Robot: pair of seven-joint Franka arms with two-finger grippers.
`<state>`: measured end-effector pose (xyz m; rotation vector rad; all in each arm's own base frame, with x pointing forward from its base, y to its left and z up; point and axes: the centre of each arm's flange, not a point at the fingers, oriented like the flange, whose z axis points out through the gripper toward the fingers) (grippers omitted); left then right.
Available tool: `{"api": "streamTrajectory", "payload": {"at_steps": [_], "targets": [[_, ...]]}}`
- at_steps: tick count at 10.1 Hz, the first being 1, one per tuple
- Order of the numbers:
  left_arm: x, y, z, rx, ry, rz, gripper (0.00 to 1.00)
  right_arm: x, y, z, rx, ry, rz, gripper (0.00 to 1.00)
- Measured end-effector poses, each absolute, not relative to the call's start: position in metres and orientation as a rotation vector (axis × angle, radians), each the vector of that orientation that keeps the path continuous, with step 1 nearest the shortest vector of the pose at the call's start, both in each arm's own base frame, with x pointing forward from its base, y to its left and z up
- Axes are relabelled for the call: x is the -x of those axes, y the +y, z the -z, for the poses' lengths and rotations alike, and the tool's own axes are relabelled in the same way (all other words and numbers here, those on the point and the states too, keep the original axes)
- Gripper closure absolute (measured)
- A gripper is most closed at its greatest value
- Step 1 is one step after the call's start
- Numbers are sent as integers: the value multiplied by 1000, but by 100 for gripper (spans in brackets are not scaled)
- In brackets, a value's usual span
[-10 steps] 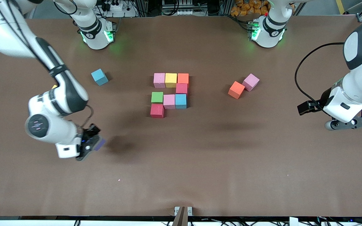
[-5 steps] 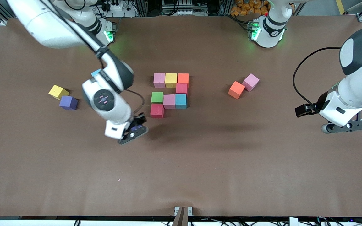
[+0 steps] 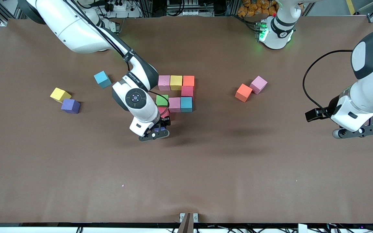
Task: Form number 2 with 11 blocks
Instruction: 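Place purple below pink with the right gripper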
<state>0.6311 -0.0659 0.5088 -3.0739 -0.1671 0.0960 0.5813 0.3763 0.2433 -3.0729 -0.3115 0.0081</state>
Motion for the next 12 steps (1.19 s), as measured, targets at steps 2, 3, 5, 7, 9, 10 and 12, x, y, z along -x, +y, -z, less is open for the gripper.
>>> {"api": "streamTrajectory", "payload": {"at_steps": [2, 3, 5, 7, 9, 10, 12], "targets": [[-632, -68, -506, 3075, -163, -97, 0, -580, 376, -235, 3074, -297, -29, 38], [-633, -69, -503, 3076, -160, -99, 0, -579, 376, -230, 3066, -268, -34, 38], [-634, -79, -492, 3075, -133, -126, 0, -575, 378, -218, 3052, -217, -45, 38], [-623, -111, -458, 3058, -70, -224, 0, -572, 378, -208, 3051, -211, -72, 38], [-604, -142, -418, 3079, -56, -346, 0, -571, 378, -206, 3053, -203, -79, 38], [-596, -149, -404, 3086, -47, -392, 0, -570, 378, -206, 3054, -193, -81, 38], [-573, -176, -383, 3065, -54, -465, 0, -566, 380, -203, 3058, -170, -91, 38]]}}
